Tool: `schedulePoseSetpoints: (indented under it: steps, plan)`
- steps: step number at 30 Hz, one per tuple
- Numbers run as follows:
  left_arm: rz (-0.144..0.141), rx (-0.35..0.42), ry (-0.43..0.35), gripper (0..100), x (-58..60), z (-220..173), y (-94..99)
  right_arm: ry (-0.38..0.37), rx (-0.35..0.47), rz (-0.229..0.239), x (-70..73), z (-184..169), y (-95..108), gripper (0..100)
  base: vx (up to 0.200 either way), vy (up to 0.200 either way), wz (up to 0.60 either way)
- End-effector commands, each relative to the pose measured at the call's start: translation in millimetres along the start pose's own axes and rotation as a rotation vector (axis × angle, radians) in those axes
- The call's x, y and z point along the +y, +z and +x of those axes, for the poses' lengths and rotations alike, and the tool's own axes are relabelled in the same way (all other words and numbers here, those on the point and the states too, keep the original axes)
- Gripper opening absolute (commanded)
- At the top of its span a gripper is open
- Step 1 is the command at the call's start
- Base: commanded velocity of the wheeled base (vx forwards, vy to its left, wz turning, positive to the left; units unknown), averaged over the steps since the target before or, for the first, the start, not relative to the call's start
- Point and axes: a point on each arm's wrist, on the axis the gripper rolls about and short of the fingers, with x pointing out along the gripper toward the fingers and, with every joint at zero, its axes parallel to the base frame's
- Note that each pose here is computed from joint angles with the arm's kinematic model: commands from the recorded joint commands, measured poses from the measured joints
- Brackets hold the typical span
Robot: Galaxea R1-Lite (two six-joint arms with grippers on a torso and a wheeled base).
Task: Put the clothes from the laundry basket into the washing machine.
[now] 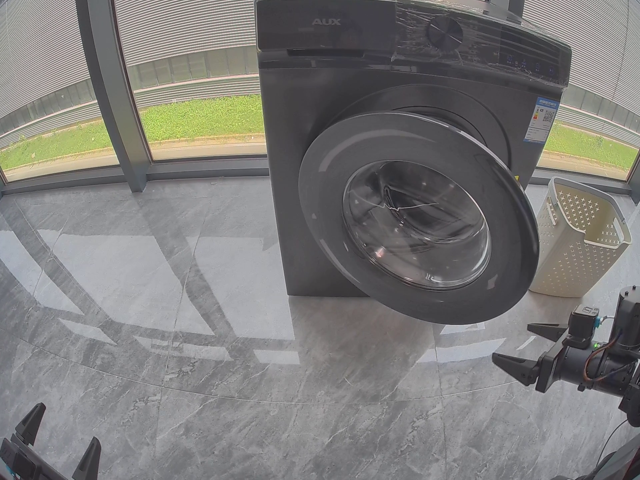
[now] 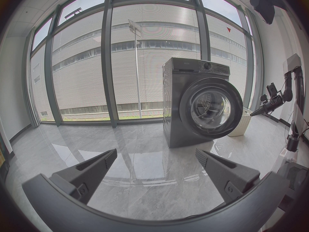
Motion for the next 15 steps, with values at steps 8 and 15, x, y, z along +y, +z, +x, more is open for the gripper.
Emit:
schedulePoseSetpoints:
  steps: [8, 15]
  plan:
    - [0.003, 0.002, 0.000, 100, -0.3, 0, -5.2, 0.215, -0.082, 0.082, 36.2, 10, 21, 0, 0.000, -0.025, 0.00]
    - [-0.002, 0.002, 0.000, 100, -0.2, 0, -5.2, 0.221, -0.101, 0.085, 36.6, 12, 26, 0, 0.057, 0.000, 0.00]
